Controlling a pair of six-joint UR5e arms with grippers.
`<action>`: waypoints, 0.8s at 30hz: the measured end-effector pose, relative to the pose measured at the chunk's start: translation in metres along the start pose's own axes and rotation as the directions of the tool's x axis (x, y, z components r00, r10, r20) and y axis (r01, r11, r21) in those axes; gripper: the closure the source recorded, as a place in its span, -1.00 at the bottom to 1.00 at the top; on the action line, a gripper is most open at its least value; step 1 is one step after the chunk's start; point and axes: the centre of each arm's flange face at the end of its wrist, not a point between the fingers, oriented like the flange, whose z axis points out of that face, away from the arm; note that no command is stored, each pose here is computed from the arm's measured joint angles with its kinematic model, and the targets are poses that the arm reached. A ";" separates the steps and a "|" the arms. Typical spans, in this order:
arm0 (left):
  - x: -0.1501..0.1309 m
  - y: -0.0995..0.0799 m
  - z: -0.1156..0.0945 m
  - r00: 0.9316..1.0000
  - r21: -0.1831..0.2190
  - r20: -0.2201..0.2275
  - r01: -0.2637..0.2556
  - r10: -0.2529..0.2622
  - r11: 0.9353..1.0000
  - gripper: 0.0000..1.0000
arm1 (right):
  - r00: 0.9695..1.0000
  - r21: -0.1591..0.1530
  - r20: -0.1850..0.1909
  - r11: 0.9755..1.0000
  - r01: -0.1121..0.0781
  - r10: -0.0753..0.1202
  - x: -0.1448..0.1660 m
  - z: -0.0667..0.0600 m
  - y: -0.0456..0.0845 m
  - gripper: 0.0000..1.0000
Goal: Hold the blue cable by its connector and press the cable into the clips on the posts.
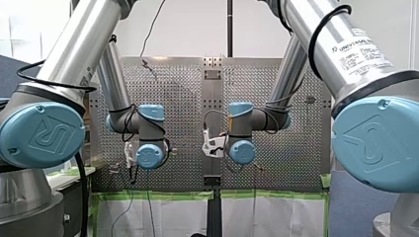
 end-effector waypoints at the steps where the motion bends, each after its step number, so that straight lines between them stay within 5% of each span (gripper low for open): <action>1: 0.000 0.000 0.000 1.000 0.000 0.000 0.000 0.000 1.000 1.00 | 1.000 0.000 0.000 1.000 0.000 0.000 0.000 0.000 0.000 1.00; 8: 0.001 0.000 -0.001 1.000 0.003 -0.002 -0.001 0.001 1.000 1.00 | 1.000 0.000 -0.001 1.000 0.000 0.000 0.000 0.000 0.000 1.00; 13: 0.015 0.007 -0.012 0.999 0.014 -0.044 -0.025 0.026 1.000 1.00 | 1.000 0.016 0.025 1.000 0.014 -0.014 -0.008 -0.004 -0.009 1.00; 18: 0.029 0.011 -0.019 0.996 0.016 -0.079 -0.047 0.049 0.999 1.00 | 0.996 0.056 0.082 0.998 0.032 -0.036 -0.032 -0.019 -0.026 1.00; 24: 0.032 0.012 -0.020 0.995 0.016 -0.087 -0.053 0.054 0.998 1.00 | 0.992 0.068 0.116 0.997 0.041 -0.049 -0.050 -0.025 -0.030 1.00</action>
